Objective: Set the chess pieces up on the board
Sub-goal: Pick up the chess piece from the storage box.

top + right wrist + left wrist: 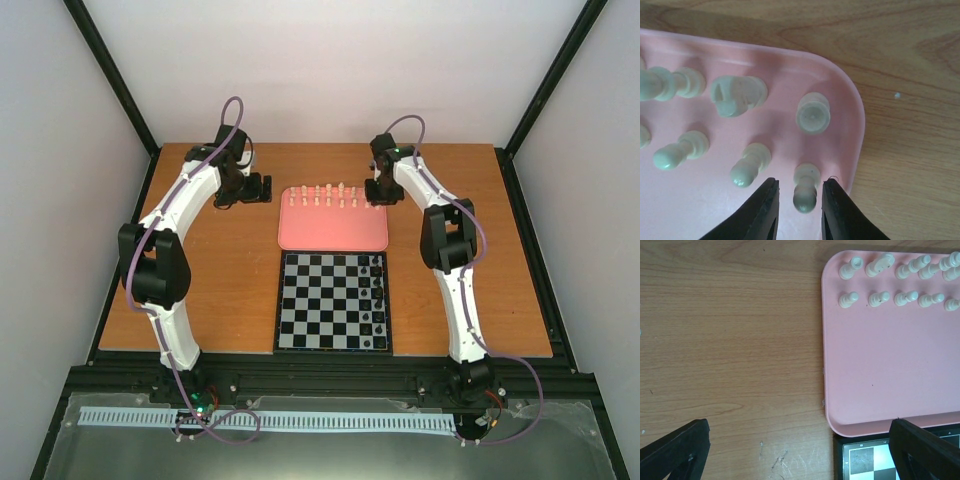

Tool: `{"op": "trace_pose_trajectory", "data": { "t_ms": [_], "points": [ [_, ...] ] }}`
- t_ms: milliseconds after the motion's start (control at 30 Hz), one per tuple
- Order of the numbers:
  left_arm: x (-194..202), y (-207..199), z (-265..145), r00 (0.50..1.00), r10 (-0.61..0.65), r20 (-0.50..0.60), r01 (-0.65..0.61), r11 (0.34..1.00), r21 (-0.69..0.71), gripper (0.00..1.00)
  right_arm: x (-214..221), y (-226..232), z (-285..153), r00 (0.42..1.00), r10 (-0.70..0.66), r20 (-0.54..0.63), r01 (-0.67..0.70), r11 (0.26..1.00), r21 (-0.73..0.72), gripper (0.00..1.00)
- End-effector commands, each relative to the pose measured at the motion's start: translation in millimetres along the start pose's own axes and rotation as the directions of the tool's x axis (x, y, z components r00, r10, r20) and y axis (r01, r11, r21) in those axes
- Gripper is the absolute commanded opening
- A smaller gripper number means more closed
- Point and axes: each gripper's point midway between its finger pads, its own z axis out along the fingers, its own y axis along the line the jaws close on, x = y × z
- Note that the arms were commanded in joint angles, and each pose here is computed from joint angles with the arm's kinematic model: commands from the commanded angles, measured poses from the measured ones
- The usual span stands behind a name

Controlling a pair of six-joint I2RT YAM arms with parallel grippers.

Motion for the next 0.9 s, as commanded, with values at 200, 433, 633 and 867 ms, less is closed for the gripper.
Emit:
{"op": "trace_pose_trajectory", "data": {
  "t_ms": [200,433,633,867],
  "points": [
    [-3.6,3.6,4.7,1.0,-0.023,0.002,0.023,1.0,-0.001,1.0,-2.4,-4.0,8.1,1.0,0.007,-0.009,-0.007,1.0,0.0,0.19],
    [-2.2,3.2,6.1,1.0,-0.025,-0.003,0.025,1.0,0.003,1.0,-1.1,-5.7,5.9,1.0,0.004,-0.013,-0.004,1.0,0.011,0.11],
    [-3.0,3.1,4.0,1.0,-0.024,0.003,0.024,1.0,0.003,1.0,-4.0,-4.6,-10.7,1.0,0.012,0.006,-0.012,1.0,0.011,0.03],
    [-2.0,3.5,2.6,1.0,-0.029,0.003,0.029,1.0,0.001,1.0,-0.8,6.7,-63.7,0.997,0.0,0.071,0.0,1.0,-0.001,0.03]
  ]
}}
